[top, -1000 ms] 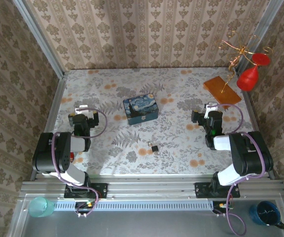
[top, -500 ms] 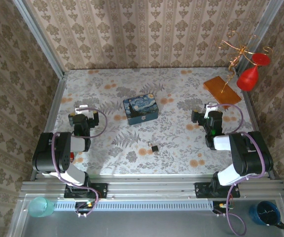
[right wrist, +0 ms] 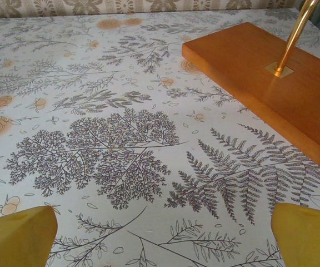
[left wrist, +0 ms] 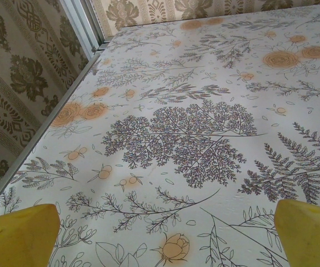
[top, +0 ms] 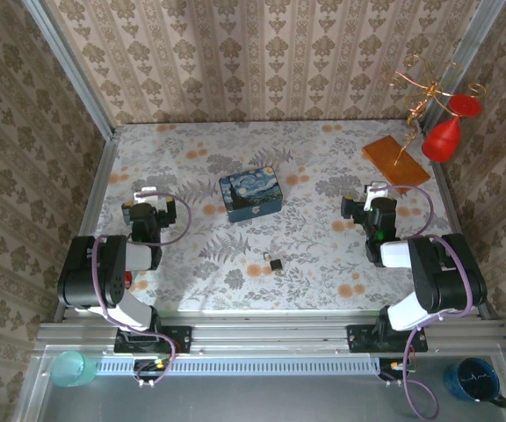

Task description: Unlock the padlock with the key

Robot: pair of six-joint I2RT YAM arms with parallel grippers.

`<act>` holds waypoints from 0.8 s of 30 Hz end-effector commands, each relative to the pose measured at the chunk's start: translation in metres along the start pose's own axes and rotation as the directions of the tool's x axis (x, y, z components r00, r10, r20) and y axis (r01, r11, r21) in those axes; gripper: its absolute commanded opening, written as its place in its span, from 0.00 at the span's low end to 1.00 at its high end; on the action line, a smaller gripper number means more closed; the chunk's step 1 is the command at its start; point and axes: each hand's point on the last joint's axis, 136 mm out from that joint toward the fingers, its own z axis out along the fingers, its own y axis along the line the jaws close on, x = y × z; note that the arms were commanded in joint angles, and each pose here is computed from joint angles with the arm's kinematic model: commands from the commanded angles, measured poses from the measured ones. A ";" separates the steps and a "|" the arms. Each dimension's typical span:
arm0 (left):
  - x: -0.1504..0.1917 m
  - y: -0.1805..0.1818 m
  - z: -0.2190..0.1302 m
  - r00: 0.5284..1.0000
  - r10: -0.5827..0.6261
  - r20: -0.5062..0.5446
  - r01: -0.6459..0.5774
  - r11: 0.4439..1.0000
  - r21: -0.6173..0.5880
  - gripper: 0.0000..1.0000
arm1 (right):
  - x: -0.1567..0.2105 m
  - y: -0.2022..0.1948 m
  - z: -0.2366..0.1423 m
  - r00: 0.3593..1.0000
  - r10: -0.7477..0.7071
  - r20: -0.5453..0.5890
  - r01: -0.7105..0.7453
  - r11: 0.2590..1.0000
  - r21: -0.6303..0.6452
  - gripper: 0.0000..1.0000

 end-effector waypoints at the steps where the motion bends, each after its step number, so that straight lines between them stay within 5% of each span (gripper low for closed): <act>1: -0.010 0.001 0.002 0.999 -0.022 0.032 0.022 1.000 0.003 1.00 | -0.017 0.002 0.002 0.999 0.009 0.049 -0.009 1.000 -0.010 1.00; 24: -0.010 0.001 0.002 0.999 -0.022 0.033 0.022 1.000 0.004 1.00 | -0.017 0.004 0.002 0.999 0.001 0.052 0.000 1.000 -0.007 1.00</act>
